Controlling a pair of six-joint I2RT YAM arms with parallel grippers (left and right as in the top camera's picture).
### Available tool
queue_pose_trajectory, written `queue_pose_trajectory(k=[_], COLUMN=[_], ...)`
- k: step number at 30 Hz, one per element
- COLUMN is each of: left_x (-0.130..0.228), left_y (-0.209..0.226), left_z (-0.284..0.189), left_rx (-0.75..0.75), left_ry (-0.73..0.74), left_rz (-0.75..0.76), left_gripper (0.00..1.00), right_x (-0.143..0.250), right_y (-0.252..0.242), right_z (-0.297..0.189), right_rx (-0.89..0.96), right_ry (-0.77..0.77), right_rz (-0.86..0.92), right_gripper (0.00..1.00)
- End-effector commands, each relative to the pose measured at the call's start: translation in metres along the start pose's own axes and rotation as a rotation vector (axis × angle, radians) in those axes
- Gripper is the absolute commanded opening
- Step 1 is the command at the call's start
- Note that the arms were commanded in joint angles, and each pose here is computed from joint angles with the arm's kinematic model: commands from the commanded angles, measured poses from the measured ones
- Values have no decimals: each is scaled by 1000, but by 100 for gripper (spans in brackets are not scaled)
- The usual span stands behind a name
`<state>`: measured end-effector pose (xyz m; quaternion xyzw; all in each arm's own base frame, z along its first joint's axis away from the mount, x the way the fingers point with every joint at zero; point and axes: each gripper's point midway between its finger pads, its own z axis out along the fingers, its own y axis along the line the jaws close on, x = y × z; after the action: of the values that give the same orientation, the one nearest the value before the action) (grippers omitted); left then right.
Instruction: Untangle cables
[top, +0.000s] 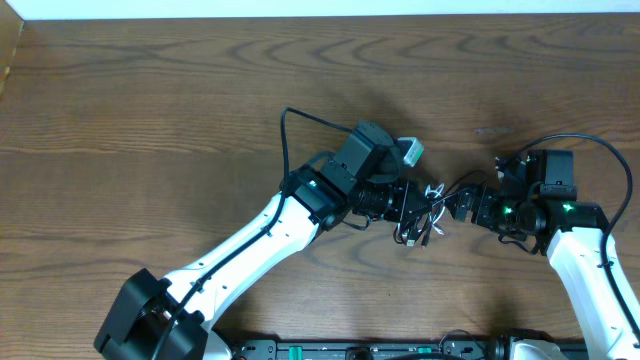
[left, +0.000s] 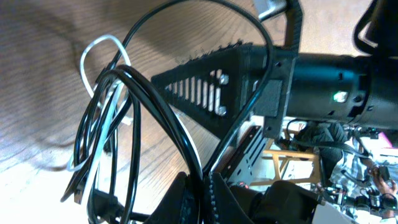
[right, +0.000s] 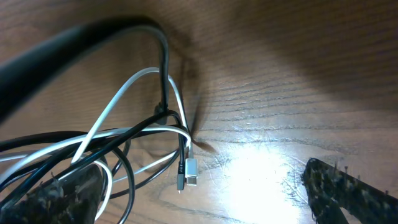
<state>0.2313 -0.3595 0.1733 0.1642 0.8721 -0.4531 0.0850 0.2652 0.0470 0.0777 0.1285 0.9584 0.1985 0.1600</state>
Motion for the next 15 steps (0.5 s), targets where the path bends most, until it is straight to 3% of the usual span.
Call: queue_pose_trajectory(k=[1, 15], left_x=[1, 4], left_y=[4, 6], left_z=[1, 1], left_rx=[-16, -22], left_ry=[6, 15], left_rz=[25, 17], left_gripper=[8, 8], right_x=[-4, -4], right_y=[4, 4], right_z=[-2, -2], right_rx=[-6, -6], right_ry=[-7, -7], right_rz=[-17, -17], right_gripper=[99, 99])
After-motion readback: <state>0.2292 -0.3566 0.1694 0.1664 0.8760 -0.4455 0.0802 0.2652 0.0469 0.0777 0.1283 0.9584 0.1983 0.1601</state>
